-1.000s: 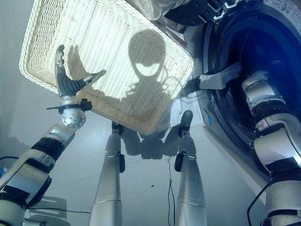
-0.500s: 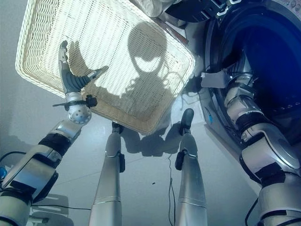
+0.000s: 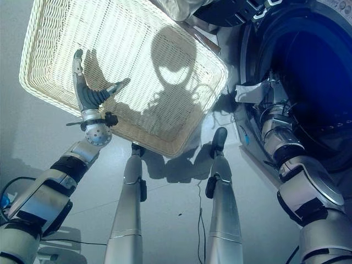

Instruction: Put the clothes into the washing machine.

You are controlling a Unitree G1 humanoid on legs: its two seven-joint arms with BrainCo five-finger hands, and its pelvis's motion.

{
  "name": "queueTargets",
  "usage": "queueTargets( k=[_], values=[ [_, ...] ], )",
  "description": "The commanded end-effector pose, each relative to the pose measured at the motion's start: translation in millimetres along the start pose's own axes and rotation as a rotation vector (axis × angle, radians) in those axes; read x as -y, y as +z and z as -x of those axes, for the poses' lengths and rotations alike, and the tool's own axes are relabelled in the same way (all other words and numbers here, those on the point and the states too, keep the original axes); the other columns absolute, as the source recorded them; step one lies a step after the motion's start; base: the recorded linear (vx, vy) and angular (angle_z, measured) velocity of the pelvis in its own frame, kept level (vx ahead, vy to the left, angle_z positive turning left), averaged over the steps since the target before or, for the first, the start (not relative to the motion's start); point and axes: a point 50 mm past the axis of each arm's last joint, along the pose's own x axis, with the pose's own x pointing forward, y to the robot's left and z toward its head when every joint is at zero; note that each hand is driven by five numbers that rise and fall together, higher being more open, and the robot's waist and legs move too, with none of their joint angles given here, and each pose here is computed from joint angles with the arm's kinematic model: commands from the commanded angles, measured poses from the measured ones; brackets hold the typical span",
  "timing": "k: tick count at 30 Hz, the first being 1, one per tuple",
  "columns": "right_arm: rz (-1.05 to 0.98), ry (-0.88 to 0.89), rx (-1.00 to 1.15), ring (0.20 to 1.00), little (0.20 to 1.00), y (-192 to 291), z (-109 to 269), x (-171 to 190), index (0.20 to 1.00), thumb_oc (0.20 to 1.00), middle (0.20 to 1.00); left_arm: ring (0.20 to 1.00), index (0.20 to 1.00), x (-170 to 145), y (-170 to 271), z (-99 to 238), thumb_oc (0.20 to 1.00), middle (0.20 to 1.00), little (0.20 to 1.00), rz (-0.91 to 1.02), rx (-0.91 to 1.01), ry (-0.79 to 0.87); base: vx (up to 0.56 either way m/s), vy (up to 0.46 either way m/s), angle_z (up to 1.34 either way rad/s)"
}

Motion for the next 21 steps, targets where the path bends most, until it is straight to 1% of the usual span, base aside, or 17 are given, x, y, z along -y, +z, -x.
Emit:
queueTargets(
  k=[1, 5, 6, 7, 12, 21],
  values=[
    [0.128, 0.051, -0.018, 1.0, 1.0, -14, 4, -6, 1.0, 1.0, 1.0, 1.0, 1.0, 8, 15, -3, 1.0, 1.0, 1.0, 0.072, 0.045, 0.04, 0.0, 0.0, 0.0],
    [0.158, 0.072, -0.028, 1.0, 1.0, -12, 5, -10, 1.0, 1.0, 1.0, 1.0, 1.0, 12, 15, -1, 1.0, 1.0, 1.0, 0.079, 0.04, 0.039, 0.0, 0.0, 0.0],
    [0.172, 0.075, -0.02, 0.796, 0.796, -9, 4, -10, 0.796, 0.796, 0.796, 1.0, 1.0, 14, 16, -1, 1.0, 1.0, 1.0, 0.082, 0.041, 0.036, 0.0, 0.0, 0.0],
    [0.185, 0.077, -0.016, 0.206, 0.206, -8, 4, -10, 0.206, 0.206, 0.206, 1.0, 1.0, 15, 17, -1, 1.0, 1.0, 1.0, 0.082, 0.041, 0.034, 0.0, 0.0, 0.0],
    [0.206, 0.072, -0.01, 0.2, 0.2, -5, 4, -10, 0.2, 0.2, 0.2, 1.0, 1.0, 16, 16, 2, 1.0, 1.0, 1.0, 0.088, 0.034, 0.037, 0.0, 0.0, 0.0],
    [0.212, 0.009, -0.018, 0.2, 0.2, -3, -4, 2, 0.2, 0.2, 0.2, 1.0, 1.0, 16, 17, 0, 1.0, 1.0, 1.0, 0.092, 0.033, 0.033, 0.0, 0.0, 0.0]
  ],
)
